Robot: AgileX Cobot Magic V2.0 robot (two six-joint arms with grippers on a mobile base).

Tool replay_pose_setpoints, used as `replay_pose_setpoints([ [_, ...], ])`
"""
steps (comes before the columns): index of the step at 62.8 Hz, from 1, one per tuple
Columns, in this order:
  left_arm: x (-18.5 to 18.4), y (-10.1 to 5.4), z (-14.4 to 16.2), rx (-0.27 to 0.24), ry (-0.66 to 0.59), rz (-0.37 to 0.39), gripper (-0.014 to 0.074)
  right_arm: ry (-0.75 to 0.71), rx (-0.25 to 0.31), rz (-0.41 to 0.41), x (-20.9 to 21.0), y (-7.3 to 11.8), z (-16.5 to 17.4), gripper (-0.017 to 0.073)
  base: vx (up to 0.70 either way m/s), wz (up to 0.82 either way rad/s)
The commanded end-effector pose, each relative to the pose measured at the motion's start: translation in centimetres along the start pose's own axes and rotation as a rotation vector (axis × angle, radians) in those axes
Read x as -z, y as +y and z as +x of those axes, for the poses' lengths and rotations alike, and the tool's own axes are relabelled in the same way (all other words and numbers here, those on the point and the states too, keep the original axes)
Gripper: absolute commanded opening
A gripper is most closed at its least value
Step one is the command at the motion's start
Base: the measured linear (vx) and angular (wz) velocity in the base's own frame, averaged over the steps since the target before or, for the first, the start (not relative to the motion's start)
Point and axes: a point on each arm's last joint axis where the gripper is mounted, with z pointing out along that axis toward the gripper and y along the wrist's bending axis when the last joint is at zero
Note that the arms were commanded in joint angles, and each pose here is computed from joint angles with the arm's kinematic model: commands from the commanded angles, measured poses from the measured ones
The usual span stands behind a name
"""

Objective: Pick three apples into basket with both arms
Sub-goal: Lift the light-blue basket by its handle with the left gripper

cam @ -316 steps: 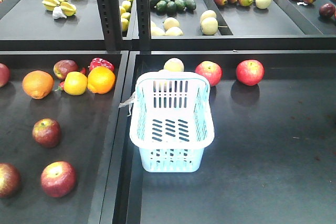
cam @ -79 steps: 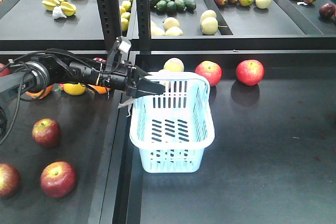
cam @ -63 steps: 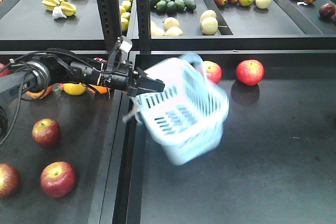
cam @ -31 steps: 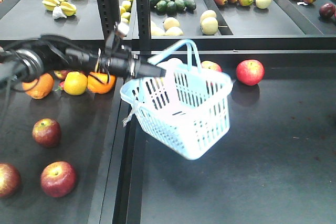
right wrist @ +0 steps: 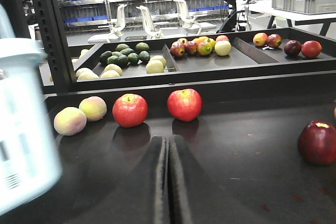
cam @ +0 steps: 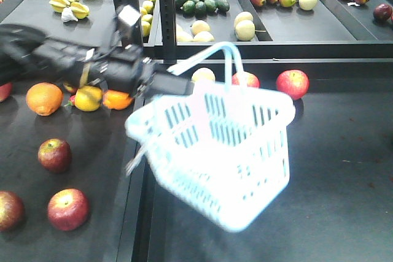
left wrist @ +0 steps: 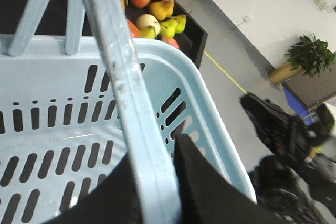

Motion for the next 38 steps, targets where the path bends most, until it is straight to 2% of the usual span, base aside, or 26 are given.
replay_pose_setpoints([
  [1, 2.5, -6.7, 1.4, -0.081, 0.038, 0.11, -0.0008, -0.069, 0.017, -0.011, 0.0, 0.1, -0.2, -0.0001, 0.0, 0.0],
  [6, 3.7, -9.0, 2.8, -0.103, 0.0, 0.069, -0.0008, -0.069, 0.017, -0.011, 0.0, 0.1, -0.2, -0.0001, 0.0, 0.0],
  [8, 4.4, -10.3, 3.3, -0.13, -0.026, 0.05, -0.0008, -0.069, 0.017, -0.011, 0.0, 0.1, -0.2, -0.0001, 0.0, 0.0],
  [13, 5.6, -12.2, 4.2, -0.171, -0.11, -0.033, -0.0008, -0.069, 0.017, -0.011, 0.0, 0.1, -0.2, -0.0001, 0.0, 0.0],
  [16, 6.7, -13.8, 4.7, -0.214, -0.182, -0.093, -0.0008, -0.069, 0.017, -0.011, 0.0, 0.1, -0.2, -0.0001, 0.0, 0.0],
  [23, 8.4, -15.9, 6.0, -0.265, -0.311, -0.202, -0.0008, -0.069, 0.017, -0.011, 0.0, 0.1, -0.2, -0.0001, 0.0, 0.0],
  [29, 9.3, -16.6, 7.4, -0.275, -0.385, -0.266, -0.0008, -0.069, 0.017, -0.011, 0.0, 0.1, -0.2, -0.0001, 0.0, 0.0],
  [38, 9.3, -16.0, 9.1, -0.245, -0.389, -0.292, -0.0008, -0.069, 0.017, -0.011, 0.0, 0.1, -0.2, -0.0001, 0.0, 0.0],
])
